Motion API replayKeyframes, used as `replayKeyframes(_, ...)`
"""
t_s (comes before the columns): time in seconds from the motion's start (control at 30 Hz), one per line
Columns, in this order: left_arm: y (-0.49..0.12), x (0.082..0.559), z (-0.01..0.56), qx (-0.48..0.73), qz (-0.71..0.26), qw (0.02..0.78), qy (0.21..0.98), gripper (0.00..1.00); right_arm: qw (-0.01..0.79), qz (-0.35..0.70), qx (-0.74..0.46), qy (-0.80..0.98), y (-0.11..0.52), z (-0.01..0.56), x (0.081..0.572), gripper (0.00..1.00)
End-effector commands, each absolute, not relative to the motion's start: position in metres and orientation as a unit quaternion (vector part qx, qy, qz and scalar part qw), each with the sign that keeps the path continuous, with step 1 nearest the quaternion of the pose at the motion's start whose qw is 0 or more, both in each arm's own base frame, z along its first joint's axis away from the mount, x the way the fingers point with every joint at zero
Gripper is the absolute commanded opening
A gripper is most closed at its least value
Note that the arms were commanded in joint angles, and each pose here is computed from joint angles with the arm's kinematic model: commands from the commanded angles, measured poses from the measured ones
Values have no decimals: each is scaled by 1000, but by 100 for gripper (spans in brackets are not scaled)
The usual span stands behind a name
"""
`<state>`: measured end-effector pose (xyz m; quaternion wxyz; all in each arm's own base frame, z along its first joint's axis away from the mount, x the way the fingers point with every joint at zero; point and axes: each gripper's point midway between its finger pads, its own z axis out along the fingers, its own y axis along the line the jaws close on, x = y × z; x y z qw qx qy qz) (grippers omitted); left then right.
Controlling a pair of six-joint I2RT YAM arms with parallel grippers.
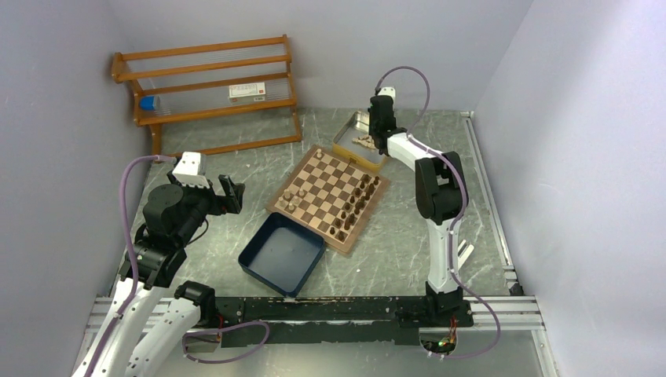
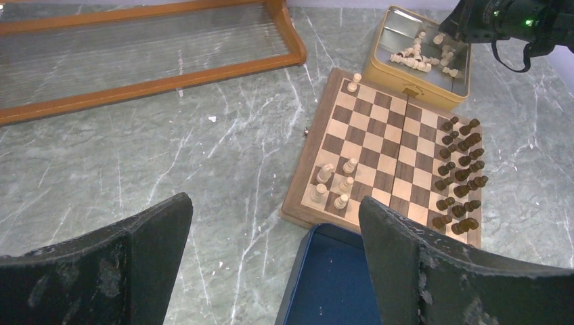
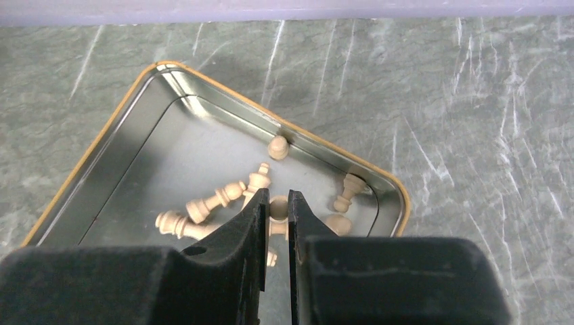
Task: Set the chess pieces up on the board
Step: Pick up the chess piece from the storage box, then place the chess piece on the chessboard.
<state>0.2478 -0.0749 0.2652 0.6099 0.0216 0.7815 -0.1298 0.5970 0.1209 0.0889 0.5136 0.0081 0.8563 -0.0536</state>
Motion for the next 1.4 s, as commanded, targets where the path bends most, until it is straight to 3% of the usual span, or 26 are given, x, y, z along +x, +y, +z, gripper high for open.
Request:
replayKeyframes(0.0,-77,249,268,23,-136,614,777,97,537,-36,0,843,133,124,587,10)
replayKeyframes(0.33,-75,249,268,21,-134,615,777,97,560,-5,-49,827,182,163,535,10)
replayKeyframes(0.6,-76,248,269,22,-136,617,775,97,559,77,-96,820,241,175,474,12)
replayKeyframes(0.93,-75,247,270,21,-136,617,775,97,530,150,-165,818,311,155,412,13)
replayKeyframes(1.37,-76,249,268,22,-135,615,776,97,495,196,-205,821,353,111,386,13)
